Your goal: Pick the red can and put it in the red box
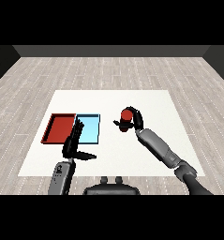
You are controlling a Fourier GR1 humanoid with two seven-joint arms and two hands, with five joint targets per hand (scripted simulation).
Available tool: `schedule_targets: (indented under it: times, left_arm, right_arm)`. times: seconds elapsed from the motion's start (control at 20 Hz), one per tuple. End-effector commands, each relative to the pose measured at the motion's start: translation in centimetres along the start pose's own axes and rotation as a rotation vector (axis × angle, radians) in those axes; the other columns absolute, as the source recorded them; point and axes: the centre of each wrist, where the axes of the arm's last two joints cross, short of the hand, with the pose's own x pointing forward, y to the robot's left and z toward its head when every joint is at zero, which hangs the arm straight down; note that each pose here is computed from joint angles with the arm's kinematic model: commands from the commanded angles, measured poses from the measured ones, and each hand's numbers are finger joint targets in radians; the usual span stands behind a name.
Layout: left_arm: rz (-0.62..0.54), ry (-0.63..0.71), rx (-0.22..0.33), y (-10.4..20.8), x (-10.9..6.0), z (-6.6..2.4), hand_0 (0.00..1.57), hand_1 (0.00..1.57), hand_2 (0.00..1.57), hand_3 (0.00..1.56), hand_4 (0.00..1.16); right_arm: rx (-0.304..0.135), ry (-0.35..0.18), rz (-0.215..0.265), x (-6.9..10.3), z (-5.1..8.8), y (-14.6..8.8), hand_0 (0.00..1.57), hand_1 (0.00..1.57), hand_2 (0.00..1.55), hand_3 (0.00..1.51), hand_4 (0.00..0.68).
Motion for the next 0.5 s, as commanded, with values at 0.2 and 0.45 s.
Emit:
schedule_targets:
  times: [0.2, 0.45]
  left_arm:
    - [-0.024, 0.059, -0.058, -2.4, 1.0, -1.75, 0.0, 0.0, 0.0, 0.0, 0.0]
    - [-0.028, 0.095, -0.104, -7.5, 1.3, -3.84, 0.0, 0.0, 0.0, 0.0, 0.0]
  right_arm:
    - [-0.02, -0.056, -0.004, 5.1, 4.0, 0.2, 1.49, 1.49, 1.46, 1.4, 0.582]
    - [-0.039, -0.084, 0.001, 6.9, 3.9, -3.0, 1.52, 1.52, 1.47, 1.4, 0.58]
